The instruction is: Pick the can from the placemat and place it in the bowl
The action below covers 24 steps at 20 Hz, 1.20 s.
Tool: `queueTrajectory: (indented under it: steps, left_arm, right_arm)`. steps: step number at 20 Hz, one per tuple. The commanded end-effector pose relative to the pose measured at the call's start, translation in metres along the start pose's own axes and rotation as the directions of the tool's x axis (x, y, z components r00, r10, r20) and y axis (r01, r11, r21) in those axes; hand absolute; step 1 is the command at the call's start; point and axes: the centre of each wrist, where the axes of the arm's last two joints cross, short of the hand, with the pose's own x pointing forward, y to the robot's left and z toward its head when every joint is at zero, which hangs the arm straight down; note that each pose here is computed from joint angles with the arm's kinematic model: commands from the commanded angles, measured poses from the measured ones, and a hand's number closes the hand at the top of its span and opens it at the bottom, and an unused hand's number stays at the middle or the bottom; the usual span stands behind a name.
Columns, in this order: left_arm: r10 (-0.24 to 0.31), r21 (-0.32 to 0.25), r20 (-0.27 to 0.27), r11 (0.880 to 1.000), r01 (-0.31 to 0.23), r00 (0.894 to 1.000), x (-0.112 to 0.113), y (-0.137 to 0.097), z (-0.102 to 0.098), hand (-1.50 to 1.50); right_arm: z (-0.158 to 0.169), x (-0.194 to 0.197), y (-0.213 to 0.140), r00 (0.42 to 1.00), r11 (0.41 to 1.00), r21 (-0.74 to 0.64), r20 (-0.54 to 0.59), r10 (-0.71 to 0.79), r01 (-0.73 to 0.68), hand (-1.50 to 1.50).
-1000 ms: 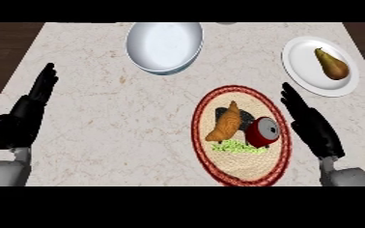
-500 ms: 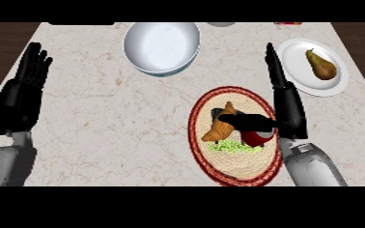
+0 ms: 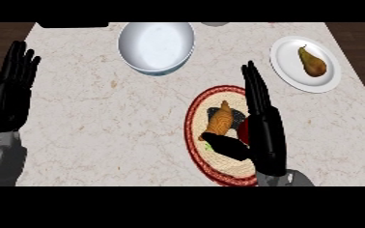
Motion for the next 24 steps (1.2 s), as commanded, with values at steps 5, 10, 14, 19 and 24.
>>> queueTrajectory:
  steps: [5, 10, 14, 19, 24]
  left_arm:
    - [0.012, 0.015, 0.004, 1.0, -0.012, 1.0, -0.002, -0.005, 0.006, 0.0]
    - [-0.013, 0.001, -0.006, 1.0, 0.013, 1.0, 0.006, 0.009, 0.0, 0.0]
    - [0.02, -0.011, 0.023, 1.0, -0.019, 1.0, 0.02, -0.009, -0.008, 0.0]
    - [0.017, -0.011, 0.005, 1.0, -0.017, 1.0, 0.011, -0.004, -0.01, 0.0]
    - [0.021, -0.021, 0.032, 1.0, -0.02, 0.999, 0.025, -0.011, -0.008, 0.0]
  right_arm:
    - [0.006, 0.044, -0.043, 0.922, 0.941, 0.176, -0.211, 0.324, -0.29, -1.5]
    - [0.021, 0.069, -0.065, 0.847, 0.835, 0.431, -0.243, 0.473, -0.343, -1.5]
    - [0.018, 0.074, -0.077, 0.783, 0.736, 0.557, -0.225, 0.58, -0.385, -1.5]
    - [0.023, 0.079, -0.078, 0.757, 0.72, 0.599, -0.272, 0.594, -0.35, -1.5]
    - [0.002, 0.059, -0.079, 0.739, 0.722, 0.61, -0.311, 0.598, -0.327, -1.5]
